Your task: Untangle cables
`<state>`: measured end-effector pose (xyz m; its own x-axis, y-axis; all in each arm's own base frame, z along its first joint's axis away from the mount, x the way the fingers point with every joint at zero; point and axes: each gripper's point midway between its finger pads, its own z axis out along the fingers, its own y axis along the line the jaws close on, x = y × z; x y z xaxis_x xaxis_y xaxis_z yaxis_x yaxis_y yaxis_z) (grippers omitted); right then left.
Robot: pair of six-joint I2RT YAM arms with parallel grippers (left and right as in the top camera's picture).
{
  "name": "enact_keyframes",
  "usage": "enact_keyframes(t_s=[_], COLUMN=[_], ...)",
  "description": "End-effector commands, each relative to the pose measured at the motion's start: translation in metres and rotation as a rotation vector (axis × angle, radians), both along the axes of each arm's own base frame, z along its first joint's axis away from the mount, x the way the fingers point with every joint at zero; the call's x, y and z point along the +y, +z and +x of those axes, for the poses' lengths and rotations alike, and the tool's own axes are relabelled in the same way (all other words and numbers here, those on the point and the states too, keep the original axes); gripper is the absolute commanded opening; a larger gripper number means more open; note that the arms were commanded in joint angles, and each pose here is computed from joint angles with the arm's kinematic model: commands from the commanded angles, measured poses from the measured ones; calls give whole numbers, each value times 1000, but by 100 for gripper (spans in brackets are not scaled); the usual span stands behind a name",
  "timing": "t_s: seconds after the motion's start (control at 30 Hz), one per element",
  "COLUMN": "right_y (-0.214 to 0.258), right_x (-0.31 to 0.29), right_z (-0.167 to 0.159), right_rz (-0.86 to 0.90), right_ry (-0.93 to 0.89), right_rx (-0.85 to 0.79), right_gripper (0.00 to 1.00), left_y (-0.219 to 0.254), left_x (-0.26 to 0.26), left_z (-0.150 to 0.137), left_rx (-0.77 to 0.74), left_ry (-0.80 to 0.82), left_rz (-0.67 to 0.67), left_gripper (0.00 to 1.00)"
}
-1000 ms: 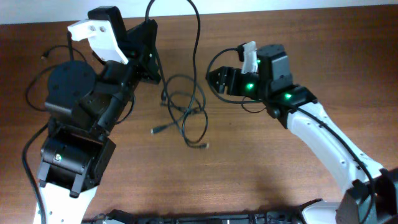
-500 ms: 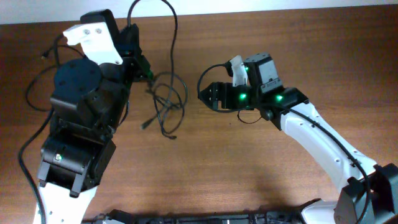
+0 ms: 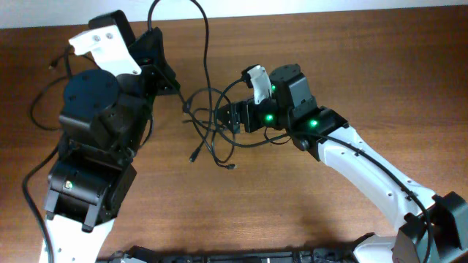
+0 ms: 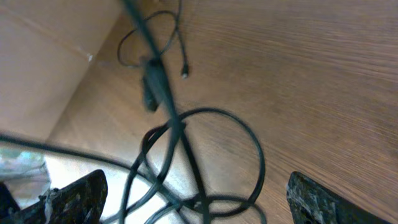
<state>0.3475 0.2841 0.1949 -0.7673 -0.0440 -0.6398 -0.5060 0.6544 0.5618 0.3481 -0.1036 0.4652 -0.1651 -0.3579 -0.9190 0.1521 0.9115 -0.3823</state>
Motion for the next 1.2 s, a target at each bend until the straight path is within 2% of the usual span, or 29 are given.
enact_keyframes(t_s=[0.0, 0.13, 0.2, 0.27, 0.5, 0.57, 0.63, 0.73, 0.77, 0.8, 0.93, 1.1, 1.17], right_y=[0, -4, -12, -18, -21, -23, -21, -17, -18, -21, -39, -39, -41], right_x=[10, 21, 19, 15, 16, 18, 24, 34, 37, 38, 21, 22, 24], right_z=[-13, -39, -46, -48, -45, -45, -46, -43, -43, -43, -39, -31, -28], right_rz=[26, 47, 25, 11, -3, 12, 36, 48, 41, 23, -57, -50, -47], right_ry=[46, 138, 139, 100, 62, -6, -47, -95, -116, -151, -337, -354, -359], right_rx=[47, 127, 173, 229, 229, 294, 334, 309, 302, 298, 332, 307, 301], right_gripper=[90, 99, 99, 99, 99, 99, 96, 90, 85, 76, 60, 48, 47], left_y=[20, 22, 25, 27, 34, 34, 34, 34, 34, 34, 34, 36, 36], left_x=[4, 12, 12, 13, 15, 15, 15, 13, 11, 9, 7, 8, 4], left_z=[-12, -10, -10, -10, -10, -10, -10, -10, -11, -11, -11, -13, -14], left_rx=[-53, -62, -72, -81, -96, -93, -92, -91, -91, -91, -91, -96, -94], left_ry=[1, 48, 48, 57, 71, 68, 68, 58, 46, 36, 23, 22, 0], left_rz=[-41, -42, -45, -48, -121, -138, -140, -140, -141, -142, -142, -144, -144], left_gripper=[0, 0, 0, 0, 0, 0, 0, 0, 0, 0, 0, 0, 0])
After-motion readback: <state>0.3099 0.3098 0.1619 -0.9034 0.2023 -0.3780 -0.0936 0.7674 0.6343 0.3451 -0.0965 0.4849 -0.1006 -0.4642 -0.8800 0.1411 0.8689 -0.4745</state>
